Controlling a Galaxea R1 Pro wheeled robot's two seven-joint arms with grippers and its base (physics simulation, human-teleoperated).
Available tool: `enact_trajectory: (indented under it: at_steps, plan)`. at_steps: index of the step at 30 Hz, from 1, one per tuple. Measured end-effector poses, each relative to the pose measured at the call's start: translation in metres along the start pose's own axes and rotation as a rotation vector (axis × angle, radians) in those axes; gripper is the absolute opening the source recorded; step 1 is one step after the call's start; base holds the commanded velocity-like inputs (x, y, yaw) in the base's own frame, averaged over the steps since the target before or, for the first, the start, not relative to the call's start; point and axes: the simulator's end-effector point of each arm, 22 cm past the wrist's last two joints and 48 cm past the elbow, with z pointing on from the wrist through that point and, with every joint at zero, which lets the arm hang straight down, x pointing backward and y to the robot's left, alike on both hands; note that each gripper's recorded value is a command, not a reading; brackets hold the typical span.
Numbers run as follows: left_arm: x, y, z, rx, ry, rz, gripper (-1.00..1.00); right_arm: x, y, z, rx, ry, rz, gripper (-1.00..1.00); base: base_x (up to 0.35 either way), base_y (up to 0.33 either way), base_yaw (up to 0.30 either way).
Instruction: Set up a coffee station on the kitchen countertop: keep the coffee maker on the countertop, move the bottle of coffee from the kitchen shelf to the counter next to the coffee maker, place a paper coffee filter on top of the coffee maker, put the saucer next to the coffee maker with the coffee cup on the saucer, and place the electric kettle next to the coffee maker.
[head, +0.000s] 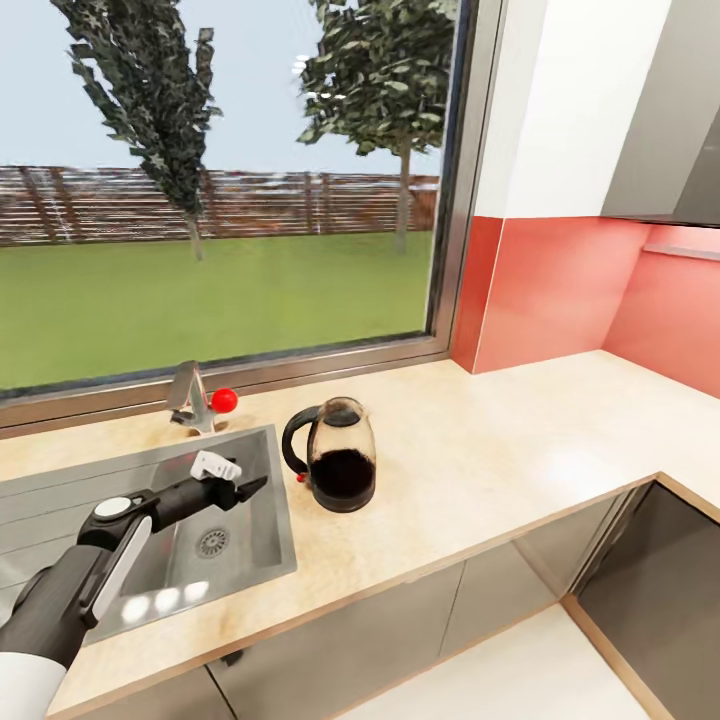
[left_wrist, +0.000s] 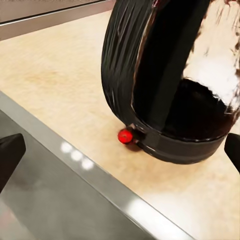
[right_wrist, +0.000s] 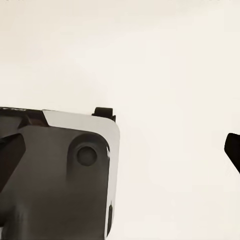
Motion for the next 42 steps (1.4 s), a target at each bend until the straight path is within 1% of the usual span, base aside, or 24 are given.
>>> enact_trajectory:
  at_steps: [4,10,17,25,30,36,42]
  plan:
    - [0.0041,-0.0015,0.0000,0.001,0.007,-0.001,1.00,0.0003,0.0000,0.0000,0.000,0.000,0.000,1.00,0.019,0.000,0.000]
    - [0.0011,-0.0009,0.0001,0.000,0.003,0.003,1.00,0.0004,0.0000,-0.0002,0.000,0.000,0.001,1.00,0.217,0.000,0.000]
    - [0.0006,-0.0001,0.0000,-0.001,0.003,0.004,1.00,0.0003,0.0000,0.0000,0.000,0.000,0.001,1.00,0.032,0.000,0.000]
    - [-0.0024,-0.0008,0.0007,-0.001,-0.002,0.006,1.00,0.0003,0.0000,-0.0001,0.000,0.000,0.000,1.00,0.182,-0.019,0.000]
    - [-0.0002,-0.0026,0.0011,0.002,0.000,0.004,1.00,0.0003,0.0000,0.0000,0.000,0.000,0.000,1.00,0.026,-0.005,0.000]
    - [0.0033,-0.0058,0.0020,0.007,0.006,0.004,1.00,0.0003,-0.0001,0.0000,0.001,0.000,0.001,1.00,0.002,-0.169,0.000]
    - [0.0050,-0.0055,0.0010,0.007,0.007,0.000,1.00,0.0003,0.0000,0.0000,0.000,0.000,0.001,1.00,0.000,-0.026,0.000]
